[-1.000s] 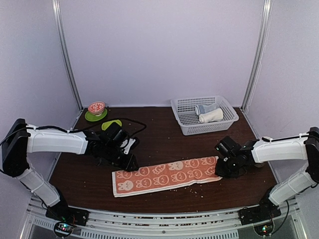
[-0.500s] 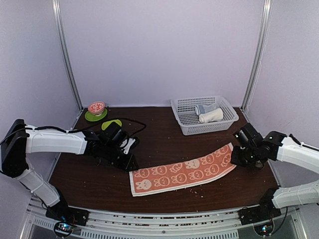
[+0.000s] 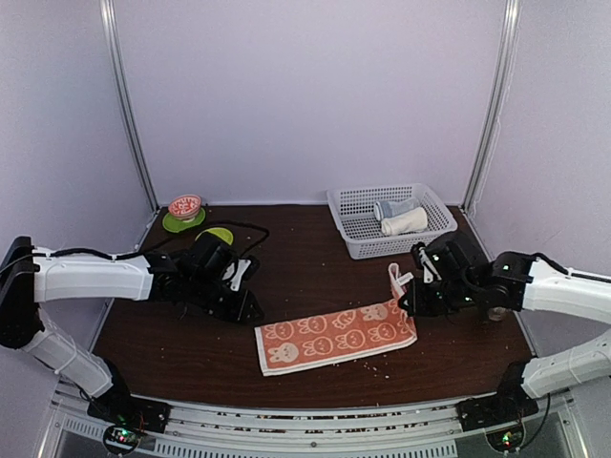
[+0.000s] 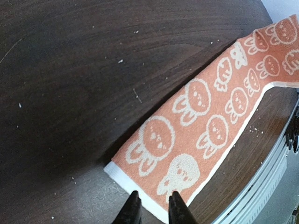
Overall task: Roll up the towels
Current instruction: Pick up the towel from the center of the board, then fold the towel at the center of the board.
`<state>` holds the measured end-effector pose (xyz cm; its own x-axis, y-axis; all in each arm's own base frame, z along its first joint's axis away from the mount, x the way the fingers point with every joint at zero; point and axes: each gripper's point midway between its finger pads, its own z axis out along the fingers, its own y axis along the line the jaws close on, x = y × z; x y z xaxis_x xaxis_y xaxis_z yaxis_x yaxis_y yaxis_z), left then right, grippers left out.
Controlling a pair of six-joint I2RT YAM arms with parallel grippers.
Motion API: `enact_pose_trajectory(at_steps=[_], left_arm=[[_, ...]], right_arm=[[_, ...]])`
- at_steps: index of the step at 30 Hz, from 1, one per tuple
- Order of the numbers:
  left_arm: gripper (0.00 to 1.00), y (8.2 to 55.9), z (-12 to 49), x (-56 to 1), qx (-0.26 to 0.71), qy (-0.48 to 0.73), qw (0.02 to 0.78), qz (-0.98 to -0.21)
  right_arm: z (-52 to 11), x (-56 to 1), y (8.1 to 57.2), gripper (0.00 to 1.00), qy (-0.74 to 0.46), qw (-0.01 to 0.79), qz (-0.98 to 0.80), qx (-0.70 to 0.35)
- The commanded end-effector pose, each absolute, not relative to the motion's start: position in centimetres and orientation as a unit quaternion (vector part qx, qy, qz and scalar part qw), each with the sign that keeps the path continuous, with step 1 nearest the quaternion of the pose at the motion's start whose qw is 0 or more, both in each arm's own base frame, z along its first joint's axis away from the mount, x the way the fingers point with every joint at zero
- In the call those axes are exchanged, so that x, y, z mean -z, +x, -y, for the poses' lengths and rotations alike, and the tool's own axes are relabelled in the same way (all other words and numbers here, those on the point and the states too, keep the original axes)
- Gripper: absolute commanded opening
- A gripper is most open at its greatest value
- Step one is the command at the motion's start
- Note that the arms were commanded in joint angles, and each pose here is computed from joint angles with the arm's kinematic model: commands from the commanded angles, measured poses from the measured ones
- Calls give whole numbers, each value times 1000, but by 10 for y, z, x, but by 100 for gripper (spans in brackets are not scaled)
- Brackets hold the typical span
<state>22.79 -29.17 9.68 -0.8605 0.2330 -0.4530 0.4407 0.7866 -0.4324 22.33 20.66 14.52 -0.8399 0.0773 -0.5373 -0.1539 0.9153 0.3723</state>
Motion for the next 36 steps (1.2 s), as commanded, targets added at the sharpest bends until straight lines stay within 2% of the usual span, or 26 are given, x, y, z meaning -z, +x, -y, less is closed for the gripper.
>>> enact_pose_trajectory(at_steps=[1, 9, 14, 36], left_arm=[[22, 228, 281, -97, 272, 155, 207, -927], [21, 217, 258, -96, 265, 129, 224, -929], [21, 209, 244, -88, 261, 110, 229, -931], [20, 196, 224, -74, 253, 87, 229, -936]], right_arm=[[-277, -163, 222, 0, -54, 284, -914, -285], [-387, -139, 194, 0, -140, 225, -913, -311], [-425, -116, 184, 0, -167, 189, -919, -302], [-464, -89, 162, 0, -190, 151, -930, -276]])
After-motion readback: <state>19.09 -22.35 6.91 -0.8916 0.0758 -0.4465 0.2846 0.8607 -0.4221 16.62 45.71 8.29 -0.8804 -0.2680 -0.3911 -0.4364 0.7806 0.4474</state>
